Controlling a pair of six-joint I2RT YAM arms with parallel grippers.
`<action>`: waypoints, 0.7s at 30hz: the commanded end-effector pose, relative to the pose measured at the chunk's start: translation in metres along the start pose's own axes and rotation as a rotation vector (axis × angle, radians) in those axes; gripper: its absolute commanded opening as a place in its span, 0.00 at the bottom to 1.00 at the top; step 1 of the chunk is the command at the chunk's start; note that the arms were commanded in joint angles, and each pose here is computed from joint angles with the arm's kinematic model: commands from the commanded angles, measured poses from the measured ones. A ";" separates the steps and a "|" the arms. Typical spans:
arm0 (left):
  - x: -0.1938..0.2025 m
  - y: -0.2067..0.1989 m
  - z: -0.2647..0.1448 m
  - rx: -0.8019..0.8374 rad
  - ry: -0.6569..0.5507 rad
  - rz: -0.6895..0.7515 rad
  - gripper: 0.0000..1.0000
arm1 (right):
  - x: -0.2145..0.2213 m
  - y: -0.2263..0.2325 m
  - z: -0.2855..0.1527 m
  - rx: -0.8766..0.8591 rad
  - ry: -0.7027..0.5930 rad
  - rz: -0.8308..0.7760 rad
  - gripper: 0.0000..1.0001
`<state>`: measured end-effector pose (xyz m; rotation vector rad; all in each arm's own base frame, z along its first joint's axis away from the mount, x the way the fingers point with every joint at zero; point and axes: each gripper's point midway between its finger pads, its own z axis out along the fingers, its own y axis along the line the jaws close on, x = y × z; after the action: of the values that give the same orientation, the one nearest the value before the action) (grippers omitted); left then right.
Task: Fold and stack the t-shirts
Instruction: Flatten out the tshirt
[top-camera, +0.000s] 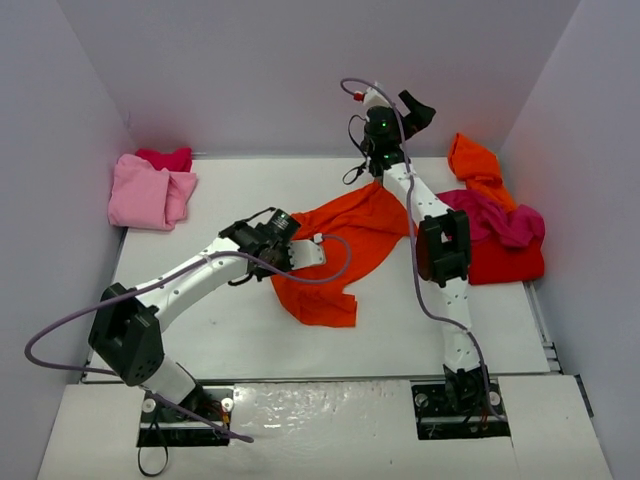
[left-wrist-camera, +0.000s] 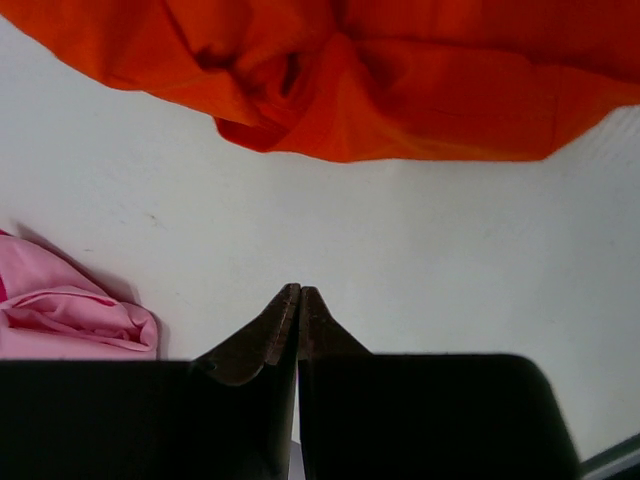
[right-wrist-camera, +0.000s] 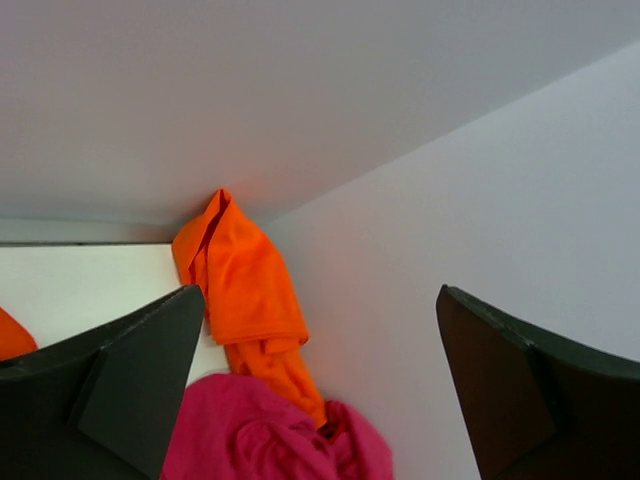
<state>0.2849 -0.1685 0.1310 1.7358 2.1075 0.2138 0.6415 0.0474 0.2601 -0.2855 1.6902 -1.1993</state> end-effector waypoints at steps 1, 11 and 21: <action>-0.041 0.057 -0.028 -0.196 -0.136 -0.071 0.00 | -0.039 -0.125 -0.044 -0.093 -0.054 0.232 0.93; -0.075 0.099 -0.002 -0.250 -0.209 -0.095 0.00 | 0.094 0.014 -0.141 -0.770 0.133 0.185 0.00; -0.088 0.089 0.041 -0.080 -0.252 -0.187 0.01 | 0.116 0.063 -0.171 -1.062 0.197 0.224 0.00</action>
<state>0.3825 -0.2195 0.1206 1.5078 2.0839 0.1216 0.4631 0.0704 0.1196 -0.6128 2.3889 -0.2798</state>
